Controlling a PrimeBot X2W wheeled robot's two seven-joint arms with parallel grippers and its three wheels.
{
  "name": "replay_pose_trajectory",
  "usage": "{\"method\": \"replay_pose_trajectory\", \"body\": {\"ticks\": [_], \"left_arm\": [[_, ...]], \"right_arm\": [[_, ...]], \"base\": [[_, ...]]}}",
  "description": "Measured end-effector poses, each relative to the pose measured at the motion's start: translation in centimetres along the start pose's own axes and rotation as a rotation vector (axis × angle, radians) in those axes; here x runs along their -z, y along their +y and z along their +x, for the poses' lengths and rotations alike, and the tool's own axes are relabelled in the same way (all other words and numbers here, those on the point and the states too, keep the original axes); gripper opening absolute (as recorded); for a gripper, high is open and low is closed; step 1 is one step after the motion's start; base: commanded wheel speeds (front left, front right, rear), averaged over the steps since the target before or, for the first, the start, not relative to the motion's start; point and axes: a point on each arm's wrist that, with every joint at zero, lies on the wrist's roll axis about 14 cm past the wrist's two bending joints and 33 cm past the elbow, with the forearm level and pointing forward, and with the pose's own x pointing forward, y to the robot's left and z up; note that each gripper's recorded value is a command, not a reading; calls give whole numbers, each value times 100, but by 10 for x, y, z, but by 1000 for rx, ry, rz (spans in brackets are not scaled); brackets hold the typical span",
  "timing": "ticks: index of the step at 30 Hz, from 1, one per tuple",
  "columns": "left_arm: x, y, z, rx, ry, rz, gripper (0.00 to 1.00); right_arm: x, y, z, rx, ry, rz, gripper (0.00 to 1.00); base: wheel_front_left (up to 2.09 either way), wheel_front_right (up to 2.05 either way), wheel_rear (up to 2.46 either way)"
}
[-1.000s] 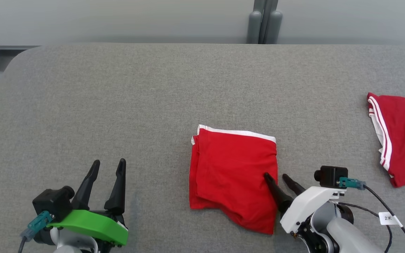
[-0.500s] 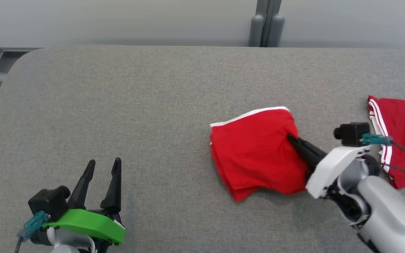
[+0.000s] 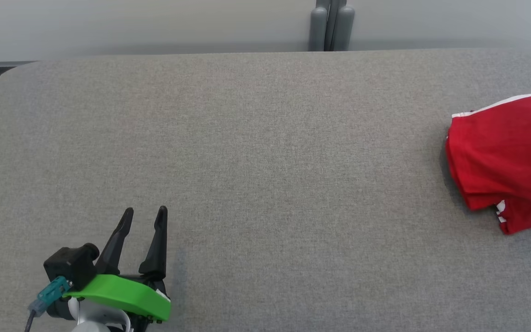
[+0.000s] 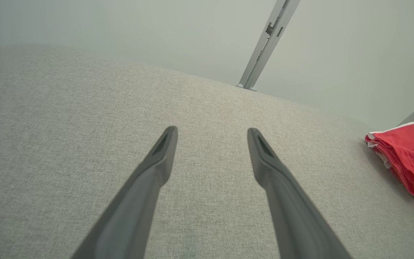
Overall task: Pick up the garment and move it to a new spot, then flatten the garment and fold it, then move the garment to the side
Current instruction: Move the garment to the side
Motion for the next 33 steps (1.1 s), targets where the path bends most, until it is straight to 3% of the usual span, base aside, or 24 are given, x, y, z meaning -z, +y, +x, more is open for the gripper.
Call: {"method": "replay_pose_trajectory", "body": {"ticks": [10,12,13,14,15,24,32,33], "left_arm": [[11,-8,17,36,46,-5,100],[14,-6,18,31,54,0,100],[15,-5,19,29,57,2,100],[16,-4,20,26,60,3,100],[17,-3,20,25,62,4,100],[16,1,23,15,60,11,100],[10,0,24,20,38,22,100],[8,0,25,23,32,35,100]], "right_arm": [[5,-57,9,174,87,-38,0],[9,-66,10,205,105,-56,16],[11,-71,10,220,116,-66,16],[13,-74,10,232,126,-79,28],[16,-78,11,244,135,-90,100],[21,-88,3,287,129,-131,100],[-33,-69,-11,246,-135,-189,100],[-46,-58,-17,222,-216,-190,100]], "base": [[0,0,0],[0,0,0],[0,0,0],[0,0,0],[0,0,0],[0,0,0],[0,0,0],[0,0,0]]}}
